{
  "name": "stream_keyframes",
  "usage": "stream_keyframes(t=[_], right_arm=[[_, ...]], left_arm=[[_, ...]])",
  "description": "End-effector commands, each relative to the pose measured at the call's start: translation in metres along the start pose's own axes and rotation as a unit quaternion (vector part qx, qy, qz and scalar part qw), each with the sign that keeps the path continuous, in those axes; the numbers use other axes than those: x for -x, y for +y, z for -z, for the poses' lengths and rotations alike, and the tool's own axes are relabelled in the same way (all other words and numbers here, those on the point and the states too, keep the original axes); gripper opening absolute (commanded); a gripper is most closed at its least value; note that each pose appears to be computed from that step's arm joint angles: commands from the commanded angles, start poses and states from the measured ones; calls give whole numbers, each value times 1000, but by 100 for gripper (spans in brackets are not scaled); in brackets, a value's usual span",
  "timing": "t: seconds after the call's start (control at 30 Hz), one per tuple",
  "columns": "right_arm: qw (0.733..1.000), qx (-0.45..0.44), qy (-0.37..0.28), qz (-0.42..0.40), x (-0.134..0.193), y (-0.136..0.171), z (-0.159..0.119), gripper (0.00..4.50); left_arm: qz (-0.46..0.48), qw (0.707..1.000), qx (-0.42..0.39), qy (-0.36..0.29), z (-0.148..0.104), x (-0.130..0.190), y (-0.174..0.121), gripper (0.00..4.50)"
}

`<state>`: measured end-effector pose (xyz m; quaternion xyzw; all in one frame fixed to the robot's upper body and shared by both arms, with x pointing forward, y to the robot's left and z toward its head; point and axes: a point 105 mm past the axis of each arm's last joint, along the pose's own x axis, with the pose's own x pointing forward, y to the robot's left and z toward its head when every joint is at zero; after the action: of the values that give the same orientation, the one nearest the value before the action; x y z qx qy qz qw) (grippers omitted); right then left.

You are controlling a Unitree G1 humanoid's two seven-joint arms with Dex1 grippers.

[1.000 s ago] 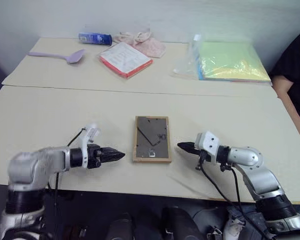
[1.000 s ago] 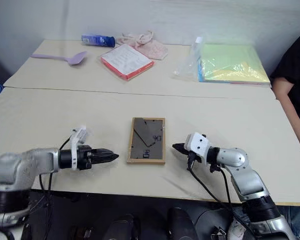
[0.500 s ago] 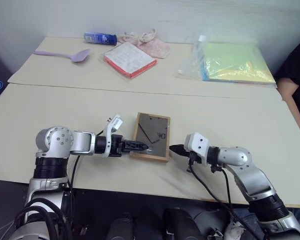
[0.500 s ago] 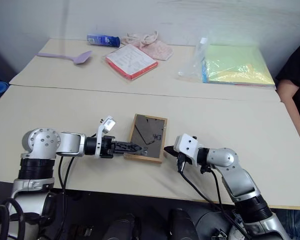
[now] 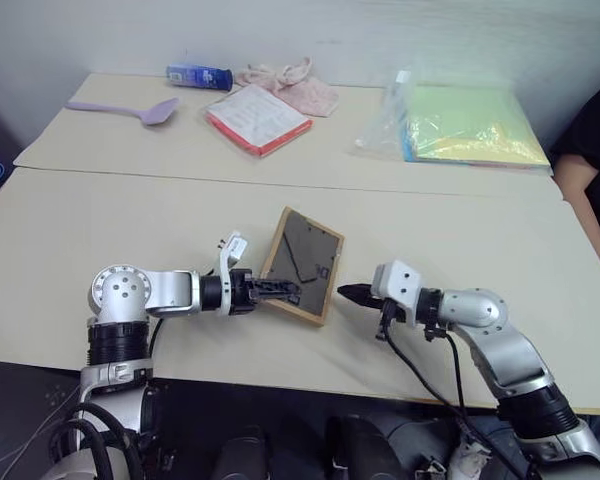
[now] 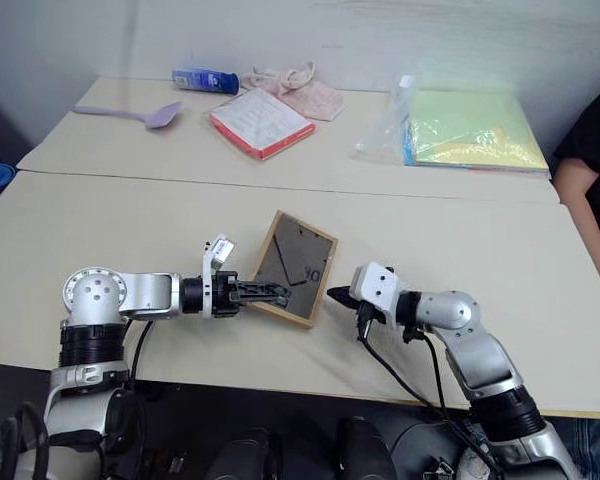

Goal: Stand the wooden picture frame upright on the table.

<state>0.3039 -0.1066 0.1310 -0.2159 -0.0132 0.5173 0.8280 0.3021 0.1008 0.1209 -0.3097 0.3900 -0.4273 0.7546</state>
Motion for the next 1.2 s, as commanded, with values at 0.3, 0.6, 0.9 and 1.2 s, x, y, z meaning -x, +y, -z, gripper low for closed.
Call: stream_keyframes(t=[0.3,0.6,0.9,1.2], right_arm=[[974,-207,-88,-8,-22,-19,-44,340],[962,-186,-161,-117,-31,12,-85,443],[979,-85,-149,-109,-4,10,-72,443],[967,196,-145,-67,44,-10,-61,443]], left_arm=[[-2,978,-201,-54,3,7,-6,123],[3,979,-193,-62,-2,7,-6,123],[82,989,-94,-79,-13,18,-24,123],[154,988,24,8,-5,37,-35,123]])
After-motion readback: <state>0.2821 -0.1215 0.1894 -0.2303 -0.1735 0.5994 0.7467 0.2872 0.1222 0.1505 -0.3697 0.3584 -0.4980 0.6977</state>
